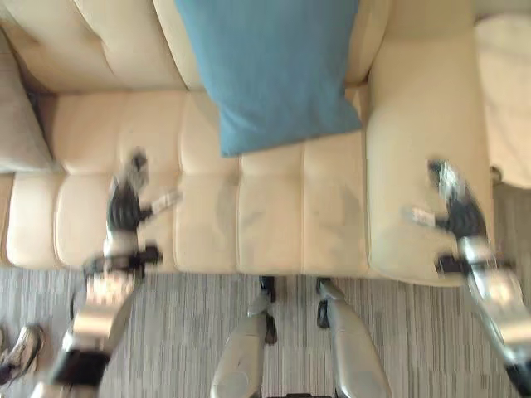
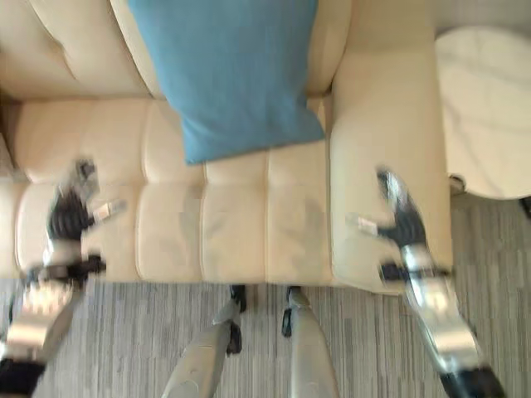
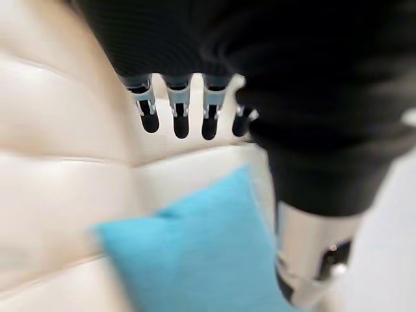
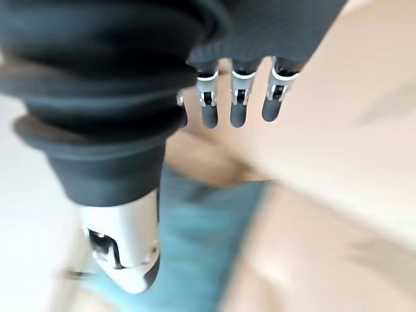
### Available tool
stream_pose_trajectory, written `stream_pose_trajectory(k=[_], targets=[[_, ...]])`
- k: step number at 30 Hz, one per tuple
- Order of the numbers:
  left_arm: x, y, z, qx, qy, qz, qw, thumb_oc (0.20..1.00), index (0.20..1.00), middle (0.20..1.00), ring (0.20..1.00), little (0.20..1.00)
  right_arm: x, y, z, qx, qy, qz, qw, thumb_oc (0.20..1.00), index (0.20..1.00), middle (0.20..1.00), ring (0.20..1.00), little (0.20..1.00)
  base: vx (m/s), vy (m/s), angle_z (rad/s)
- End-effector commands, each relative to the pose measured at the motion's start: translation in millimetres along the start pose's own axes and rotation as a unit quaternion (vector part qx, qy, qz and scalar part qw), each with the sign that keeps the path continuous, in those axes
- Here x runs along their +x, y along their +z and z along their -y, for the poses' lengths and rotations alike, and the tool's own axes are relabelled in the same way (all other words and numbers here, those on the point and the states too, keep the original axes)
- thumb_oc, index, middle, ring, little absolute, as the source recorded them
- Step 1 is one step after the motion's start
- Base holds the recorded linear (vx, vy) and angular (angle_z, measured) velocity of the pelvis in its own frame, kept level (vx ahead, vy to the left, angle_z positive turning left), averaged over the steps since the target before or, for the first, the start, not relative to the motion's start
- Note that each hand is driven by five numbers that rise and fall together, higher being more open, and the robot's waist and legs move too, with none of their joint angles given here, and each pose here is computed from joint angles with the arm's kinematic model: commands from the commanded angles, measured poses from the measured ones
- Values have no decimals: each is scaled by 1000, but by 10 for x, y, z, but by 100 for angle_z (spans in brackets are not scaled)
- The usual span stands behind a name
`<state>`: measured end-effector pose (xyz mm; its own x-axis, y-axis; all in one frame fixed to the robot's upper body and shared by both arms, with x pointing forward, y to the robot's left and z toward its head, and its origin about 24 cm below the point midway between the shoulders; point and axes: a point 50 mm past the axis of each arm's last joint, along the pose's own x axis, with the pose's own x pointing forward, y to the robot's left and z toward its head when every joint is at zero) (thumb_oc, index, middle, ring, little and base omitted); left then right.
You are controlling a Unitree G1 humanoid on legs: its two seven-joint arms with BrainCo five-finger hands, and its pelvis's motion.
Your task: Pick up all the scattered cushions and arrange them neatly on the sofa.
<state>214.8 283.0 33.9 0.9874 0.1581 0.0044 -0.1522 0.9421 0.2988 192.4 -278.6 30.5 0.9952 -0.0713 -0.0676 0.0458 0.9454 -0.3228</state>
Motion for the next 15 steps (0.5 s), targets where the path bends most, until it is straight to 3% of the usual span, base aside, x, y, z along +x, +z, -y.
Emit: stream_pose_trajectory(k=[1, 2, 5, 9, 15], targets=[[231, -35, 121, 67, -67, 0, 996, 1000, 1000, 1000, 1000, 1000, 307, 74, -122, -29, 68, 27, 997, 1000, 1000, 1000, 1000, 1000, 52, 84, -9], [230, -35, 120, 67, -66, 0, 996, 1000, 1000, 1000, 1000, 1000, 306, 74, -123, -29, 68, 27, 997, 1000, 1000, 1000, 1000, 1000, 84, 85, -15], [-317, -753, 170, 82, -79, -163, 980, 1000, 1000, 1000, 1000, 1000, -99, -558, -194, -62, 91, -117, 987, 1000, 1000, 1000, 1000, 1000, 74, 113, -49], [-564, -1012, 245, 74, -74, -229, 968, 1000, 1000, 1000, 1000, 1000, -203, -783, -293, -70, 103, -170, 978, 1000, 1000, 1000, 1000, 1000, -29, 48, -29], [-560, -1113, 306, 64, -57, -260, 962, 1000, 1000, 1000, 1000, 1000, -210, -934, -517, -45, 105, -205, 972, 1000, 1000, 1000, 1000, 1000, -189, -52, -33]])
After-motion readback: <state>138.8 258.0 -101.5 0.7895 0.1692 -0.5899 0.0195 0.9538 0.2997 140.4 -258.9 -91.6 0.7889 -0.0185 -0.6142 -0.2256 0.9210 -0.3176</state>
